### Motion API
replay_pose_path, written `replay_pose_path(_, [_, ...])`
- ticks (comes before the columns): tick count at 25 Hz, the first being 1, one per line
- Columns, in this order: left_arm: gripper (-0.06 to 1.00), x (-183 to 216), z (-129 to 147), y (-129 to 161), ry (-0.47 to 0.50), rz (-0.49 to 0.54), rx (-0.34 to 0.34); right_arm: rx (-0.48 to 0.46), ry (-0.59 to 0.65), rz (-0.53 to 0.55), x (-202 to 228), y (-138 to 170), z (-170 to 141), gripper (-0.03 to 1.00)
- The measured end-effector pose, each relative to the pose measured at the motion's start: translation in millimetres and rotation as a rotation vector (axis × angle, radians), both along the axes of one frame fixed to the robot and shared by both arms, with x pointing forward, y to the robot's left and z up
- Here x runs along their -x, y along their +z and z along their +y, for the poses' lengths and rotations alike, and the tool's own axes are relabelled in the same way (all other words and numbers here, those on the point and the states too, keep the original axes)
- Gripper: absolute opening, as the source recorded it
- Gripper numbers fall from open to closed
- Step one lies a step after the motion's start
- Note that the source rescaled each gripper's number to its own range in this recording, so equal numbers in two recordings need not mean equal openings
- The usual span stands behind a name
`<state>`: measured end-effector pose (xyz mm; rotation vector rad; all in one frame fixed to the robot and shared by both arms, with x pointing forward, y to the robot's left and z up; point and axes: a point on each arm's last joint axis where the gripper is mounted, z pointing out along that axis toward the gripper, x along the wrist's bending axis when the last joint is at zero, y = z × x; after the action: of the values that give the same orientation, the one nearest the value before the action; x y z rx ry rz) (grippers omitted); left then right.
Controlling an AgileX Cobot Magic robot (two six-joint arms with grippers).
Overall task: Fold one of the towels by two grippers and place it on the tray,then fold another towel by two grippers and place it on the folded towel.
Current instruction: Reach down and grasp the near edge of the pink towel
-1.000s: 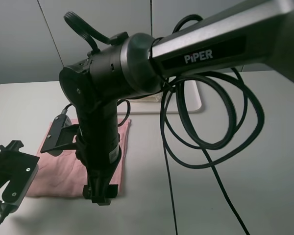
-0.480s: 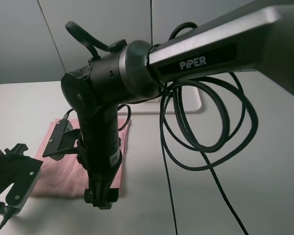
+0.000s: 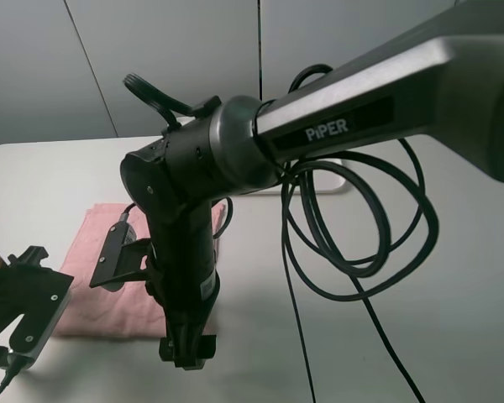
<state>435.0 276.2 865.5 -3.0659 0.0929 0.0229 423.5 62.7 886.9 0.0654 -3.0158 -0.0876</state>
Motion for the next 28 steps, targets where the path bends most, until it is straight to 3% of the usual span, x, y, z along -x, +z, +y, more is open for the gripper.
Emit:
replay_pose_path(9, [0.99,0,0,0,0.0,0.002,-0.001,0.025,0.058,0.004,12,-19,6,1.0])
replay_pose_path(14, [0.99,0,0,0,-0.004,0.002,-0.001,0.063,0.133,-0.034,27,-25,12,1.0])
replay_pose_path(21, [0.99,0,0,0,-0.008,0.003,-0.001,0.102,0.135,-0.112,32,-29,14,0.99])
replay_pose_path(24, [0.99,0,0,0,-0.008,0.003,-0.001,0.097,0.131,-0.127,31,-29,15,0.85])
replay_pose_path(28, [0.99,0,0,0,-0.008,0.003,-0.001,0.095,0.115,-0.141,30,-30,15,0.48])
